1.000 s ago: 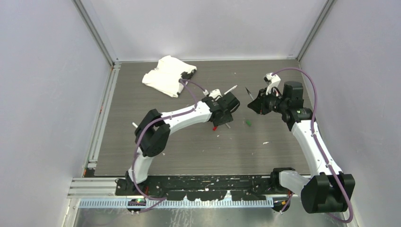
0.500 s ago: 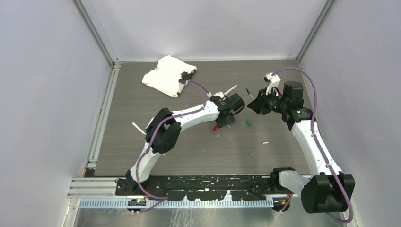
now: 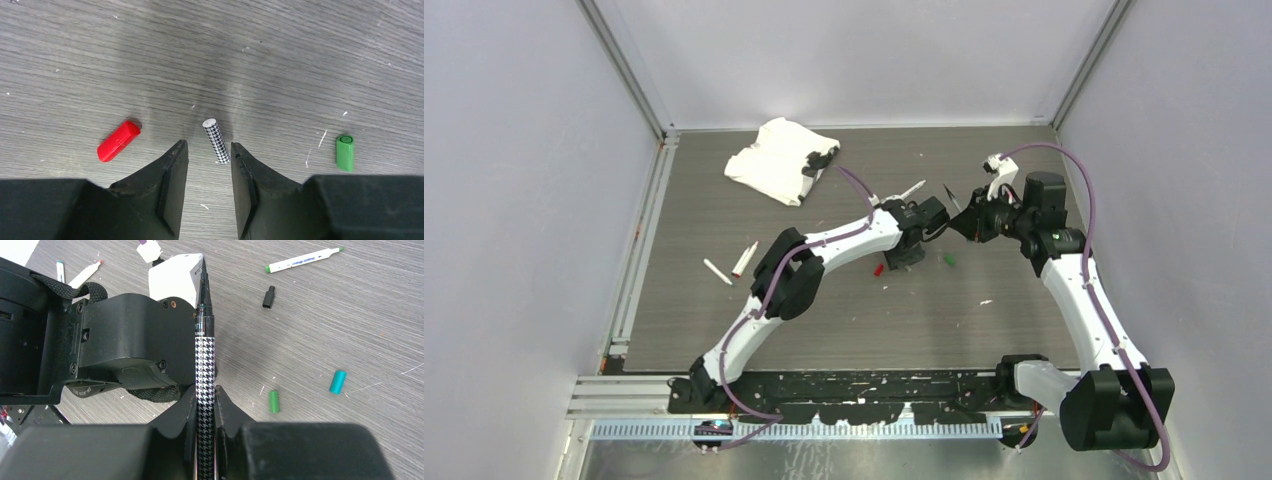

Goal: Insert the pens into the pen caps
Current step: Insert the pen cap onto the pen.

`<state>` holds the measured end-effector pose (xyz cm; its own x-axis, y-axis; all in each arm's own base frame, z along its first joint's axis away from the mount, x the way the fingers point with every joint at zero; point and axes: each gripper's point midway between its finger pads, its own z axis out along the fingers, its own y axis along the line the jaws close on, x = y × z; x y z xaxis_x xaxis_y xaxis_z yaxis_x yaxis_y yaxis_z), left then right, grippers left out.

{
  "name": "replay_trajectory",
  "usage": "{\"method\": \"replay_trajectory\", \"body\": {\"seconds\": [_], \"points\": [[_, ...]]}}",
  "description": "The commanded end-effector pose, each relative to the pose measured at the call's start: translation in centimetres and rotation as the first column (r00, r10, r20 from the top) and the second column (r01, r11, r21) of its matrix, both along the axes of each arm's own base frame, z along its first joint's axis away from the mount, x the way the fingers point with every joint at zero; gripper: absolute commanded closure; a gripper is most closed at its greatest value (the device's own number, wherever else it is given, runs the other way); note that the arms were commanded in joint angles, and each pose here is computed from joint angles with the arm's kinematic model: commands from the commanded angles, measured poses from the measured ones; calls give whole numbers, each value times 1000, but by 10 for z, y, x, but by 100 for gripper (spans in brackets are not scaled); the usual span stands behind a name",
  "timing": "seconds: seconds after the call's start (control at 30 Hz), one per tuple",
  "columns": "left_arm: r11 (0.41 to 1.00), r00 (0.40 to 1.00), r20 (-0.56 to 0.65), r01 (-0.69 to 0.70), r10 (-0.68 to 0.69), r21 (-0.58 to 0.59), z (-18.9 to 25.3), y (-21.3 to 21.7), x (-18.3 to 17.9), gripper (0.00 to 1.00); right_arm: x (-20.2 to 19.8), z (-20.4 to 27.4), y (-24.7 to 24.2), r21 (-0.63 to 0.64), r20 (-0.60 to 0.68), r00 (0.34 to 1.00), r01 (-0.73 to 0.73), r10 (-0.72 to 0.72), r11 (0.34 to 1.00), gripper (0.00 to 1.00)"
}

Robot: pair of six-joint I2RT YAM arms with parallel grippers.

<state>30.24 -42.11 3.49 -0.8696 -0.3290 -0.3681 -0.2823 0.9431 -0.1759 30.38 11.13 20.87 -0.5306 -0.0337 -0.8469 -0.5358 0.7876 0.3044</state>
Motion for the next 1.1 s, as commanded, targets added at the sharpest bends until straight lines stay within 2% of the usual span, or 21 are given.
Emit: {"method": "replay_trajectory", "body": {"seconds": [0.0,0.2,0.6,0.77,1.07], "points": [[999,1000,12,-19,19,31,6,5,2,62,6,20,1,9,67,998,-10,10,1000,99],[999,1000,10,-7,6,31,4,3,4,69,5,21,2,12,68,998,-13,12,1000,99],[998,1000,-30,5,-3,65,-10,9,-1,71,4,23,2,17,76,997,-16,15,1000,99],[997,998,-57,12,-8,71,-19,13,-3,85,4,24,2,18,78,997,-16,15,1000,99],[992,993,-31,118,-117,37,-20,9,-2,91,3,24,3,20,79,997,-18,16,1000,99]]}}
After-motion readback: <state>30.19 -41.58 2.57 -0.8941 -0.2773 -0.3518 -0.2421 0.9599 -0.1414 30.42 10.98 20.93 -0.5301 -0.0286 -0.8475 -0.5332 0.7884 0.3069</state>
